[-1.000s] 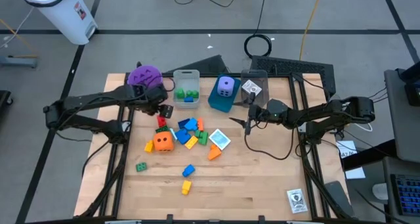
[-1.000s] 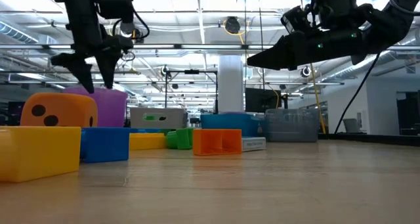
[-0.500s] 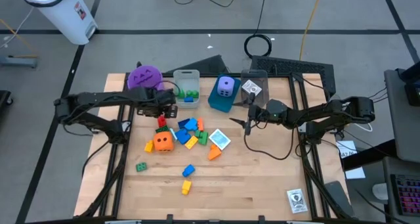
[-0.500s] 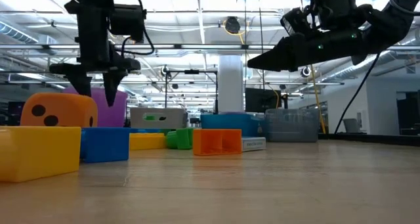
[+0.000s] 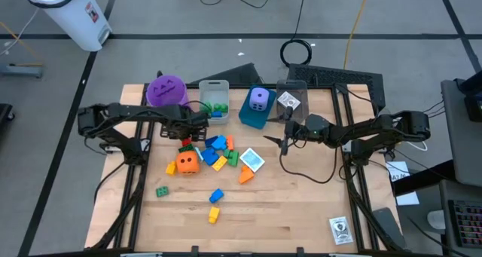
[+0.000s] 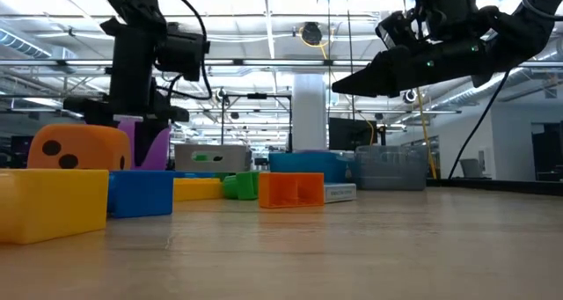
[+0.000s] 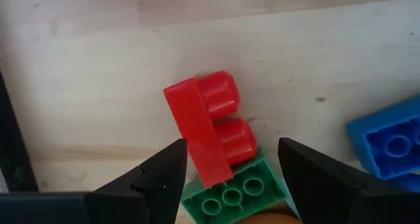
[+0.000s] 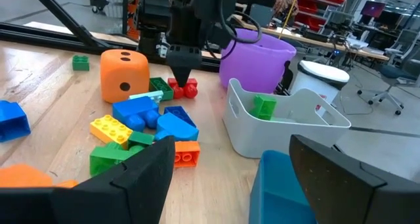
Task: Pick & Place Toys
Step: Put the red game piece into the gray bin
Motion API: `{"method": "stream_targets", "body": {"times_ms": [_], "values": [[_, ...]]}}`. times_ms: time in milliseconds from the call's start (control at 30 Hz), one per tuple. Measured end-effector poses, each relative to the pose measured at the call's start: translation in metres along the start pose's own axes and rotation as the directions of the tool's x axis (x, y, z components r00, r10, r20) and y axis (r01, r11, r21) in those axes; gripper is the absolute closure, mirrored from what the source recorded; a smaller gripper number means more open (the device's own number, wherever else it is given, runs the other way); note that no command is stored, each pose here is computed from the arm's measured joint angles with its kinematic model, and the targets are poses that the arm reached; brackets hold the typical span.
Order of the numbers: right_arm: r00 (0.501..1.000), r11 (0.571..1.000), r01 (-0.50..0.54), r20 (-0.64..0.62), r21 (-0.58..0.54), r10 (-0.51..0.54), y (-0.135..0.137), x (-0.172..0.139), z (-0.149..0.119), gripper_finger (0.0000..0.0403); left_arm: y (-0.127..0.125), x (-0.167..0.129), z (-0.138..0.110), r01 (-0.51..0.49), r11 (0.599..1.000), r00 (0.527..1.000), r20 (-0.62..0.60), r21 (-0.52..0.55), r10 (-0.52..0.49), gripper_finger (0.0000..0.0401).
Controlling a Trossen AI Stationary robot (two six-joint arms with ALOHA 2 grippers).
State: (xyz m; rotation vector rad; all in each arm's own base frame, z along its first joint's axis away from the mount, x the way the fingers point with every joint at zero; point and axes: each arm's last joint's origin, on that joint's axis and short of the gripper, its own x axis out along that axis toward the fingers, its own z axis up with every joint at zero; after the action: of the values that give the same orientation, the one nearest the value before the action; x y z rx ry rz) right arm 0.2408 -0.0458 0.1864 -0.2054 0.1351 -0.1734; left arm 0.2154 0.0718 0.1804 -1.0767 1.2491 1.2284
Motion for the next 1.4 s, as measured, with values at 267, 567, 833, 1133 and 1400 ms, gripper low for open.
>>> {"method": "stream_targets", "body": {"times_ms": [267, 567, 833, 1133, 1400], "values": [[1.0, 1.0, 0.0, -0.002, 0.0, 0.0, 0.0, 0.0, 0.0, 0.0115, 0.007, 0.003, -0.002, -0.111, 0.993, 0.994, -0.016, -0.05, 0.11, 0.0158], [1.0, 1.0, 0.0, -0.002, 0.0, 0.0, 0.0, 0.0, 0.0, 0.0115, 0.005, 0.005, 0.001, -0.099, 0.994, 0.995, -0.007, -0.054, 0.099, 0.0158], [1.0, 1.0, 0.001, -0.002, 0.016, -0.001, 0.0, 0.0, 0.0, 0.0115, -0.003, 0.019, 0.003, -0.13, 0.991, 0.991, -0.026, -0.014, 0.129, 0.0158], [1.0, 1.0, 0.001, -0.001, 0.015, -0.001, 0.0, 0.0, 0.0, 0.0115, -0.003, 0.022, 0.005, -0.132, 0.991, 0.99, -0.049, 0.021, 0.133, 0.0158], [1.0, 1.0, 0.001, -0.002, 0.015, -0.001, 0.0, 0.0, 0.0, 0.0115, -0.003, 0.022, 0.005, -0.126, 0.991, 0.99, -0.058, 0.052, 0.129, 0.0171]]}}
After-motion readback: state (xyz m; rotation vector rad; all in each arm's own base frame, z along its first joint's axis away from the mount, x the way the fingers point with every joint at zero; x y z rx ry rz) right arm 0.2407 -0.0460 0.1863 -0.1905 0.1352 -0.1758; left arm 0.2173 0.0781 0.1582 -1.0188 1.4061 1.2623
